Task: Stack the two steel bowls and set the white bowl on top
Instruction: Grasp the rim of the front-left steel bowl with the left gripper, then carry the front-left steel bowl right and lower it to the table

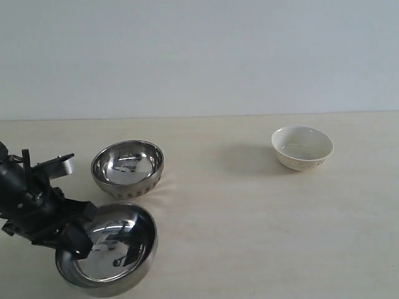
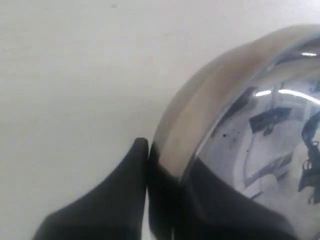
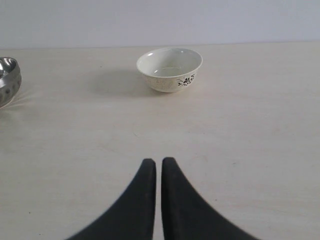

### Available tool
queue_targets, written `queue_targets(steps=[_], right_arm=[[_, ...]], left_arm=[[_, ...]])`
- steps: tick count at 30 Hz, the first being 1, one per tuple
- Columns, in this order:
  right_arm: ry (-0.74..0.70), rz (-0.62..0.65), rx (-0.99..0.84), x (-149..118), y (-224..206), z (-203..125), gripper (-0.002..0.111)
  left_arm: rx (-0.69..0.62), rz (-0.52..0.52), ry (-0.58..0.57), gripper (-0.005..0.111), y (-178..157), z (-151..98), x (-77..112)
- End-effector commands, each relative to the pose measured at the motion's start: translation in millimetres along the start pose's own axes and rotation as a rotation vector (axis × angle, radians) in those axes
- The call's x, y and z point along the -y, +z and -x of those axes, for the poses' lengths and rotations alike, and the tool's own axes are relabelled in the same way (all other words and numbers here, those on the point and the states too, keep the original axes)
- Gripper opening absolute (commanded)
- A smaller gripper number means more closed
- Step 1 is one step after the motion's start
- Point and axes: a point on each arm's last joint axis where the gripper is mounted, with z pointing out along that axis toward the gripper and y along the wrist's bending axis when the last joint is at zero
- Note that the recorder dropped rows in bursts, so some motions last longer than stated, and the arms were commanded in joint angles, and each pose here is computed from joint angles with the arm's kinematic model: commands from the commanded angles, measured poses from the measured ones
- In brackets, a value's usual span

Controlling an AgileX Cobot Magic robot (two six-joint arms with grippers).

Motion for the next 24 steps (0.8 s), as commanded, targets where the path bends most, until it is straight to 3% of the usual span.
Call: queue_targets(steps=[1, 7, 11, 17, 24], right_arm=[[-0.008, -0.006, 0.014, 0, 0, 1, 0.0], [-0.008, -0.006, 0.014, 0, 0, 1, 0.0], [-0.008, -0.006, 0.014, 0, 0, 1, 0.0], [-0.008, -0.006, 0.014, 0, 0, 1, 0.0], [-0.008, -0.006, 0.014, 0, 0, 1, 0.0]], left_arm=[[0.058, -0.084, 0.075, 0.004, -12, 15, 36.5], [0.124, -0.097, 0.181, 0.004, -10, 37, 88.2], [0.117, -0.114, 0.201, 0.004, 1, 50, 110.6], [0.061, -0.118, 0.208, 0.004, 33, 61, 126.2], [-0.019, -0.016, 0.209, 0.004, 59, 63, 123.3]])
